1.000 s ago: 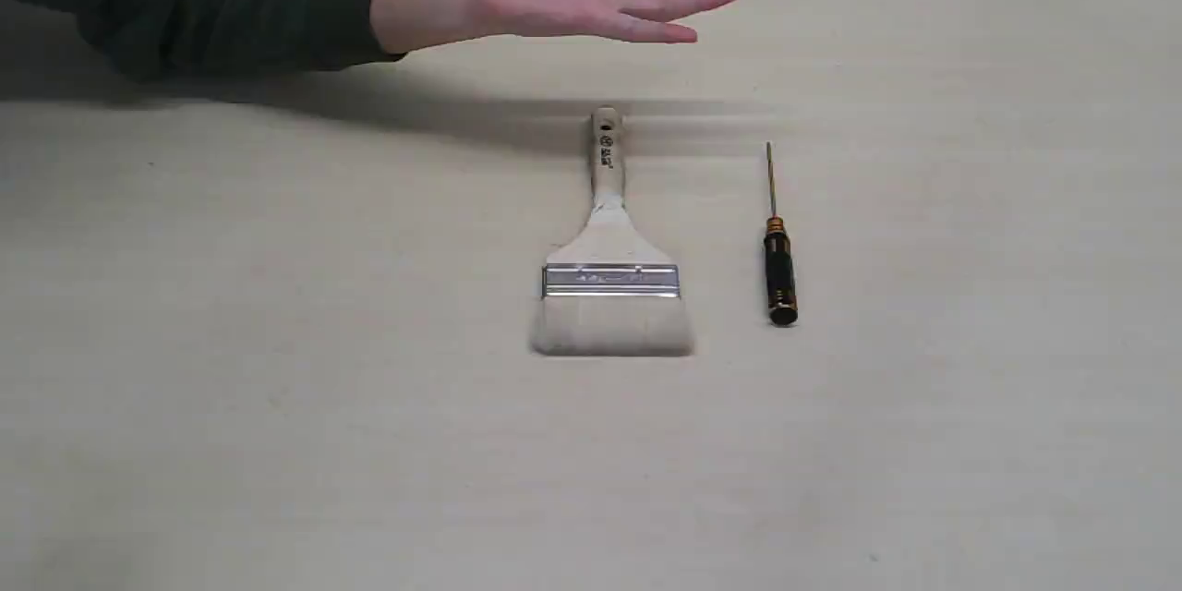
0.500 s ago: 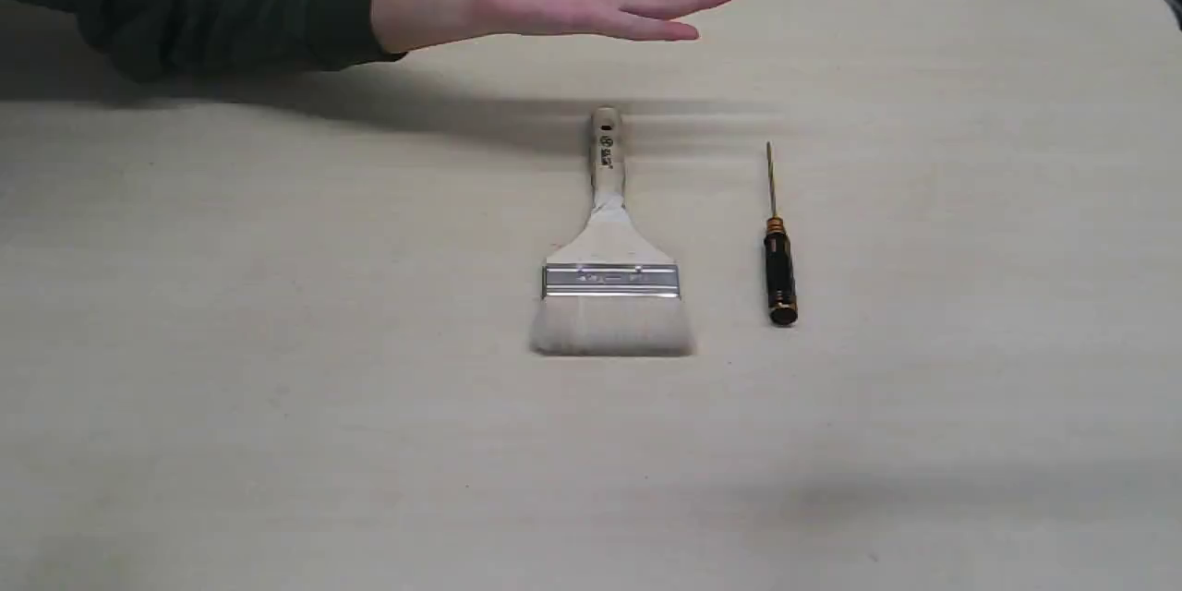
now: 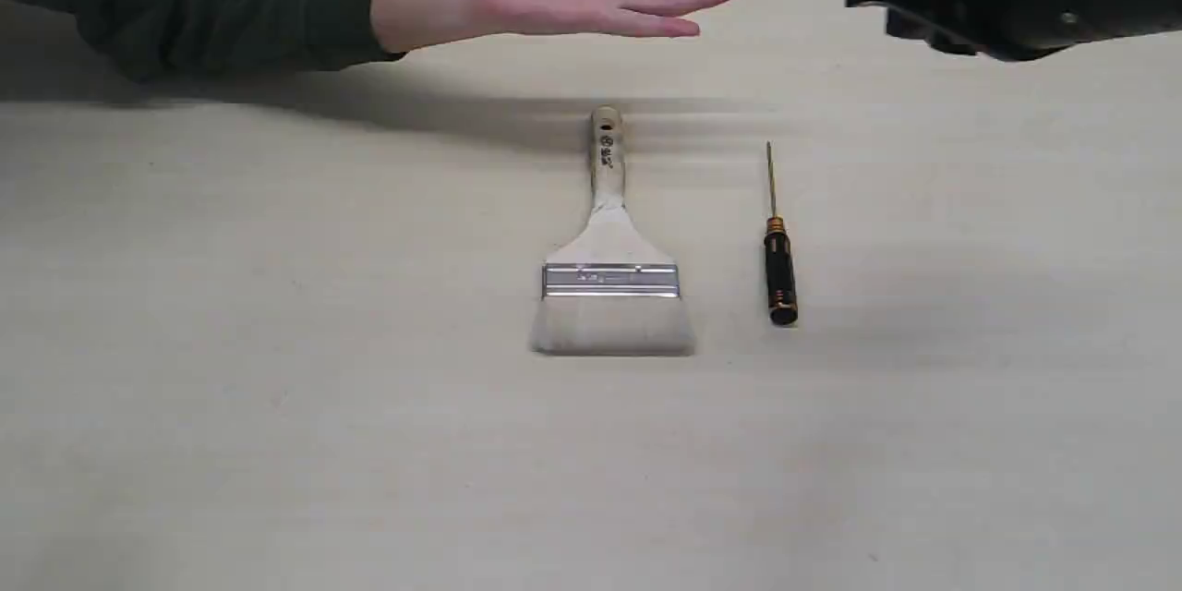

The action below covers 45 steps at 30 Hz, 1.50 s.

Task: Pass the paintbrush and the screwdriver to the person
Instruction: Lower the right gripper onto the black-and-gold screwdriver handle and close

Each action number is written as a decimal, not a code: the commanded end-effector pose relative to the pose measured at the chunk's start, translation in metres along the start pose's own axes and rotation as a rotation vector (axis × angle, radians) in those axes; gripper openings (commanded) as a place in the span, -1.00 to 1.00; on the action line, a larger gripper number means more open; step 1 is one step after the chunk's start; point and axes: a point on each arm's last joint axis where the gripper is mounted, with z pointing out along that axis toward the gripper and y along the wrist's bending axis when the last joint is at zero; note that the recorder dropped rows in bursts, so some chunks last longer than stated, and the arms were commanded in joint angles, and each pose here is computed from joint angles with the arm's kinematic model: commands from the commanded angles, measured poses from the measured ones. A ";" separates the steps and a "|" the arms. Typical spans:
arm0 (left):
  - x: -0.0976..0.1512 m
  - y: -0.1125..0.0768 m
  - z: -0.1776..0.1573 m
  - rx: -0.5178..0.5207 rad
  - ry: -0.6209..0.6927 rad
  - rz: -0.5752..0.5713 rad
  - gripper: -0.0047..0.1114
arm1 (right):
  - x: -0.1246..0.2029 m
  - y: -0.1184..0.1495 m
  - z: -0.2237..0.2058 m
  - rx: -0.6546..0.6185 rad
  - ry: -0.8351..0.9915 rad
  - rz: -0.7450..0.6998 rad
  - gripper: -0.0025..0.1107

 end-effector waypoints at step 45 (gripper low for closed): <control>0.000 0.000 0.000 0.007 -0.010 -0.006 -0.92 | 0.070 0.001 0.130 0.056 0.575 0.020 -0.08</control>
